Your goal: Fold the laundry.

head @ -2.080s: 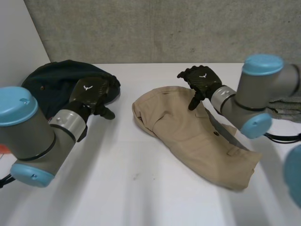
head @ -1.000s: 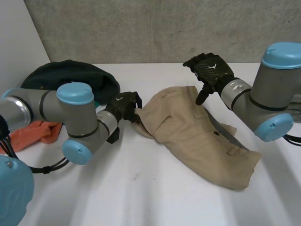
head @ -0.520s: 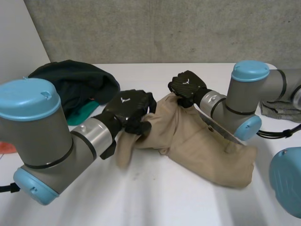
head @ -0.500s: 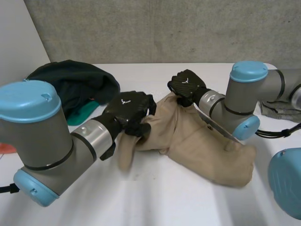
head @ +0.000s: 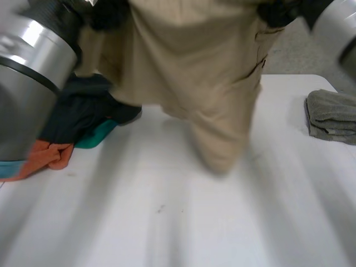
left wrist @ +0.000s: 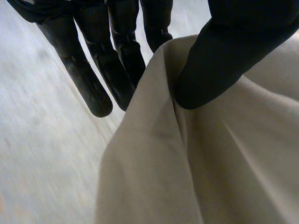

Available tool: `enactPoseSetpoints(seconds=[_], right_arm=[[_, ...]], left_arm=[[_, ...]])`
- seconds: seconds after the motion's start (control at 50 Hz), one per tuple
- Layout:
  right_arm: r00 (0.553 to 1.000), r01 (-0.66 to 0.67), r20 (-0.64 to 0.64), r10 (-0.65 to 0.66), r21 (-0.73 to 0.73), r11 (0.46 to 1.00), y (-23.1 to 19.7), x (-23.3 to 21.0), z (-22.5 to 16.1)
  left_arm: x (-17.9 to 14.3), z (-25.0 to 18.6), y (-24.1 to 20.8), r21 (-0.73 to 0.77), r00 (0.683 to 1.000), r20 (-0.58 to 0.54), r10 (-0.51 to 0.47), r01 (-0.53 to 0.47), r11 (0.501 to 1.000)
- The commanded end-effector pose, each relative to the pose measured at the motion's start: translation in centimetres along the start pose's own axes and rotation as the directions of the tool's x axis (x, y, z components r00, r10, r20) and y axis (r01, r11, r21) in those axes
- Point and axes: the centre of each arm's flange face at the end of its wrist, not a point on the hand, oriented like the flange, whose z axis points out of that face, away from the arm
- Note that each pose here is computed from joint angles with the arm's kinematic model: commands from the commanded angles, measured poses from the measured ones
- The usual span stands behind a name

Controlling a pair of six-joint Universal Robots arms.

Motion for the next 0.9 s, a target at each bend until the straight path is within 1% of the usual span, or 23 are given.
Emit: enactPoseSetpoints(seconds=[0.02,0.06,0.1,0.2,0.24,0.28,0.32,0.36,0.4,0.44,0.46,0.52,0.54,0.56,0.58,0.6,0.62,0.66,0.72,0.78,0.8,0.84,0.9], right_arm=[[0.996,0.007,-0.089,-0.003,0.048,0.999,-6.4,2.9,-4.7],[0.991,0.020,-0.134,-0.007,0.099,0.995,-8.8,3.9,-6.2],[0.987,0.027,-0.158,-0.006,0.131,0.991,-10.5,4.5,-7.5],[0.990,0.017,-0.145,-0.001,0.109,0.994,-10.8,4.4,-8.4],[0.992,0.004,-0.125,0.006,0.080,0.997,-10.0,4.0,-8.2],[0.996,-0.032,-0.085,0.032,0.011,0.999,-7.7,3.0,-7.0],[0.996,-0.065,-0.057,0.062,-0.043,0.997,-5.7,2.2,-5.9],[0.994,-0.111,-0.014,0.111,-0.130,0.985,-2.5,0.7,-4.5],[0.990,-0.135,0.005,0.138,-0.179,0.975,-0.7,-0.1,-3.8],[0.984,-0.161,0.039,0.176,-0.253,0.954,2.2,-1.7,-2.9],[0.982,-0.164,0.049,0.185,-0.278,0.946,3.1,-2.2,-2.6],[0.973,-0.173,0.079,0.217,-0.372,0.912,7.1,-4.2,-1.6],[0.972,-0.174,0.081,0.222,-0.393,0.903,8.1,-4.7,-1.3],[0.970,-0.174,0.082,0.227,-0.410,0.895,9.1,-5.1,-1.0],[0.970,-0.173,0.082,0.231,-0.440,0.881,11.1,-6.1,-0.5],[0.970,-0.172,0.077,0.230,-0.451,0.876,12.1,-6.5,-0.2],[0.971,-0.171,0.071,0.228,-0.460,0.871,13.0,-6.8,0.1],[0.978,-0.162,0.040,0.205,-0.477,0.864,15.5,-7.8,0.9],[0.985,-0.157,-0.009,0.173,-0.466,0.871,17.7,-8.2,2.1],[0.989,-0.146,-0.085,0.122,-0.417,0.897,19.9,-8.3,4.1],[0.987,-0.136,-0.128,0.094,-0.381,0.915,20.6,-8.2,5.0],[0.984,-0.126,-0.161,0.074,-0.337,0.933,21.1,-8.1,6.0],[0.978,-0.105,-0.200,0.053,-0.260,0.960,22.1,-8.4,7.4]], left_arm=[[-1.6,-2.1,-10.2,0.244,0.998,0.051,0.023,-0.035,0.969],[-2.1,-2.6,-12.8,0.312,0.998,0.063,0.021,-0.040,0.949],[-2.4,-2.7,-14.0,0.340,0.998,0.068,0.019,-0.041,0.940],[-2.4,-2.2,-14.1,0.343,0.998,0.062,0.021,-0.041,0.938],[-2.3,-1.3,-12.1,0.297,0.999,0.051,0.018,-0.032,0.954],[-2.1,-0.6,-10.5,0.261,0.999,0.041,0.014,-0.024,0.965],[-1.6,0.3,-7.4,0.191,1.000,0.023,0.005,-0.009,0.982],[-1.3,0.9,-5.1,0.141,1.000,0.009,-0.002,0.001,0.990],[-0.7,1.6,-1.3,0.061,1.000,-0.013,-0.015,0.016,0.998],[-0.2,2.1,1.5,0.002,0.999,-0.030,-0.028,0.028,1.000],[0.4,2.2,4.4,-0.058,0.998,-0.048,-0.041,0.038,0.998],[1.0,2.4,8.5,-0.136,0.996,-0.068,-0.059,0.049,0.989],[1.2,2.5,11.4,-0.179,0.995,-0.075,-0.063,0.049,0.983],[1.2,2.5,11.4,-0.179,0.995,-0.075,-0.063,0.049,0.983],[1.3,2.7,15.0,-0.217,0.995,-0.082,-0.059,0.040,0.975],[1.3,2.7,16.0,-0.224,0.995,-0.086,-0.057,0.036,0.974],[1.4,2.9,18.1,-0.236,0.995,-0.092,-0.049,0.026,0.971],[1.6,3.1,20.0,-0.237,0.994,-0.101,-0.037,0.012,0.972],[1.9,3.8,23.1,-0.219,0.992,-0.123,-0.009,-0.019,0.976],[1.3,4.9,25.3,-0.182,0.992,-0.127,0.011,-0.034,0.983],[0.8,5.2,25.8,-0.169,0.993,-0.119,0.021,-0.041,0.985],[-0.2,6.5,26.5,-0.124,0.995,-0.097,0.040,-0.052,0.991],[-0.6,7.7,26.6,-0.079,0.995,-0.088,0.056,-0.063,0.995]])
